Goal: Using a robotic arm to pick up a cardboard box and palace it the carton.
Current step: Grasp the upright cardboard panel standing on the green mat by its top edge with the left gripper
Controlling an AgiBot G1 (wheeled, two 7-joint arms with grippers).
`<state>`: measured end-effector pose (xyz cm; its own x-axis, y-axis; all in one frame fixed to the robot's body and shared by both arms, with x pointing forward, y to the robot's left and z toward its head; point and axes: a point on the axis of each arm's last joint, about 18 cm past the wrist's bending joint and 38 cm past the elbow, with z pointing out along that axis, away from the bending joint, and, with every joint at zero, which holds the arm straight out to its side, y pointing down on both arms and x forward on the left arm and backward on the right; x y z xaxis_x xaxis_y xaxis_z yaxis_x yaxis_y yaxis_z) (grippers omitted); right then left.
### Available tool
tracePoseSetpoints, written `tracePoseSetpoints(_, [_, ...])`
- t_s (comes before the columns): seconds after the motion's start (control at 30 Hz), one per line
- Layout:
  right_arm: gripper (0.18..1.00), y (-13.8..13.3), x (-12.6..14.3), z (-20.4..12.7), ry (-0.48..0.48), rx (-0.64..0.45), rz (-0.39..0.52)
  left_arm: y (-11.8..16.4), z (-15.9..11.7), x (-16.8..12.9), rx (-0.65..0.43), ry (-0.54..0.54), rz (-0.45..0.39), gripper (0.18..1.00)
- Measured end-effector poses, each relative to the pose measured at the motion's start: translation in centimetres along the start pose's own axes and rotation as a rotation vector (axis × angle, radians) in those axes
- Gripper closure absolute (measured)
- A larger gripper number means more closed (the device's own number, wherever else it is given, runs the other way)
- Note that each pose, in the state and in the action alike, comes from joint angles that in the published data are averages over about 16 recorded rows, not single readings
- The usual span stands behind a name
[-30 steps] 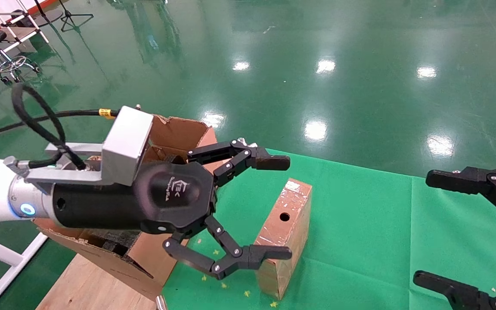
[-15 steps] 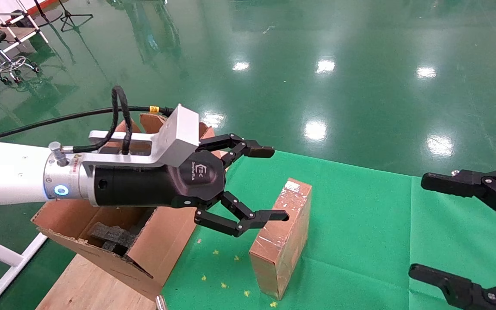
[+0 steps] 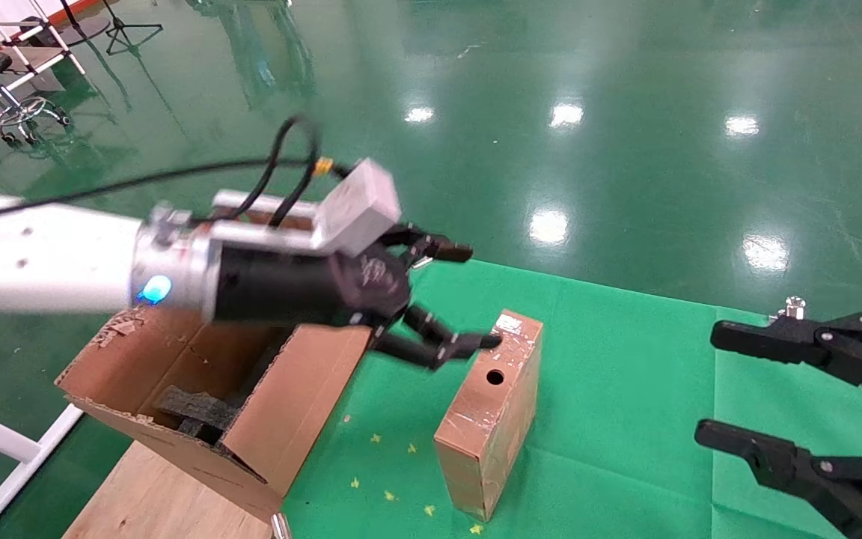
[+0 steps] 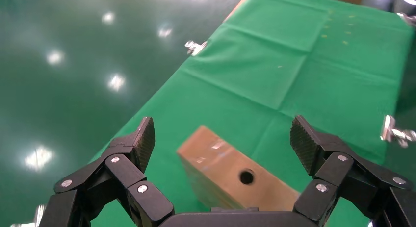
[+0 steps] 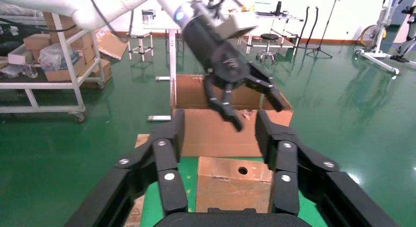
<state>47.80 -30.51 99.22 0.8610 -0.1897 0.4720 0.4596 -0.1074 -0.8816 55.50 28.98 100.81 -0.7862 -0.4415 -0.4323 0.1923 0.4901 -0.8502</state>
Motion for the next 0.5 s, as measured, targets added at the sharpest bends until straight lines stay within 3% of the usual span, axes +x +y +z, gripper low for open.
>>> tracePoseSetpoints(0.5, [0.835, 0.0, 0.0, 0.0, 0.0, 0.0, 0.0, -3.9, 5.2, -0.8, -0.317, -0.085, -0.3, 0.184])
